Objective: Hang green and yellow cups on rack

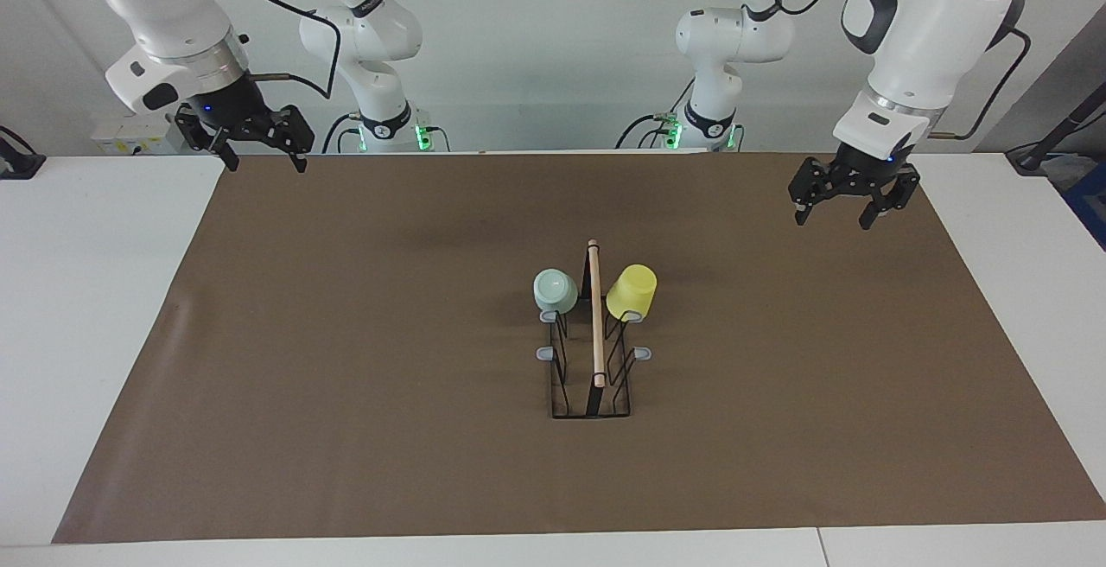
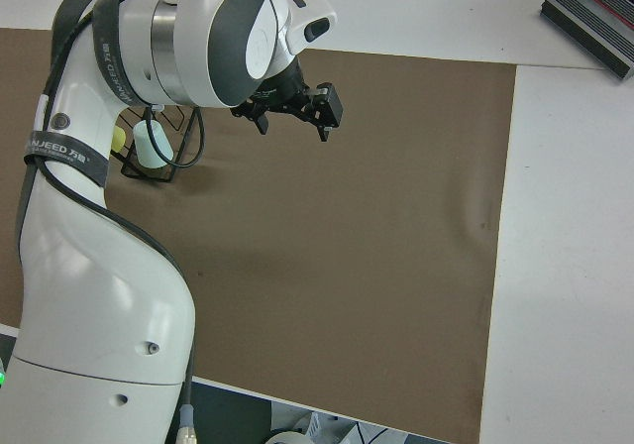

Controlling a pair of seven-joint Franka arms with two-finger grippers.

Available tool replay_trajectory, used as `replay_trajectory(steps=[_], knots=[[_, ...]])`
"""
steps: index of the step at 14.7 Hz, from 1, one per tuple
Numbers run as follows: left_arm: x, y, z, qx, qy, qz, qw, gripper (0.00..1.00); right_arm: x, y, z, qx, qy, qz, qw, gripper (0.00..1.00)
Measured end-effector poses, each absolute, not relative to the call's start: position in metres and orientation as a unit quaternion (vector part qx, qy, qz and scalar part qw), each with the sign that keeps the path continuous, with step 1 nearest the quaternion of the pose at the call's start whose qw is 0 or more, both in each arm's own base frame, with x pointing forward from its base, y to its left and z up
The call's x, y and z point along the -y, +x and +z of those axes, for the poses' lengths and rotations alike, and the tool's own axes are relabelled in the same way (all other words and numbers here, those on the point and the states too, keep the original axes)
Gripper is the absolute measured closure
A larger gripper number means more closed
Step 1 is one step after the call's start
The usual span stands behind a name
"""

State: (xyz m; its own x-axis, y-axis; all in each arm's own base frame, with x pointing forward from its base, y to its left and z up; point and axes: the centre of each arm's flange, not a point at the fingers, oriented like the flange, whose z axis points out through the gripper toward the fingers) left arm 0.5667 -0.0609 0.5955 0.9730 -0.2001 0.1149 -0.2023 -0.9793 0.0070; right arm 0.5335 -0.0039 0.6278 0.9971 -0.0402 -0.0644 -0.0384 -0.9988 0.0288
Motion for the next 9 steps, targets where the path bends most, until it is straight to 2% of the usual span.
replay_trajectory(steps=[4,9], knots=[[0.041,0.562,0.612,0.113,0.993,0.035,0.008,0.0,0.006,0.534,0.628,0.021,0.999,-0.029,0.014,0.0],[0.03,0.56,0.613,0.104,0.994,0.025,0.008,0.0,0.016,0.534,0.627,0.026,0.999,-0.031,0.019,0.0]])
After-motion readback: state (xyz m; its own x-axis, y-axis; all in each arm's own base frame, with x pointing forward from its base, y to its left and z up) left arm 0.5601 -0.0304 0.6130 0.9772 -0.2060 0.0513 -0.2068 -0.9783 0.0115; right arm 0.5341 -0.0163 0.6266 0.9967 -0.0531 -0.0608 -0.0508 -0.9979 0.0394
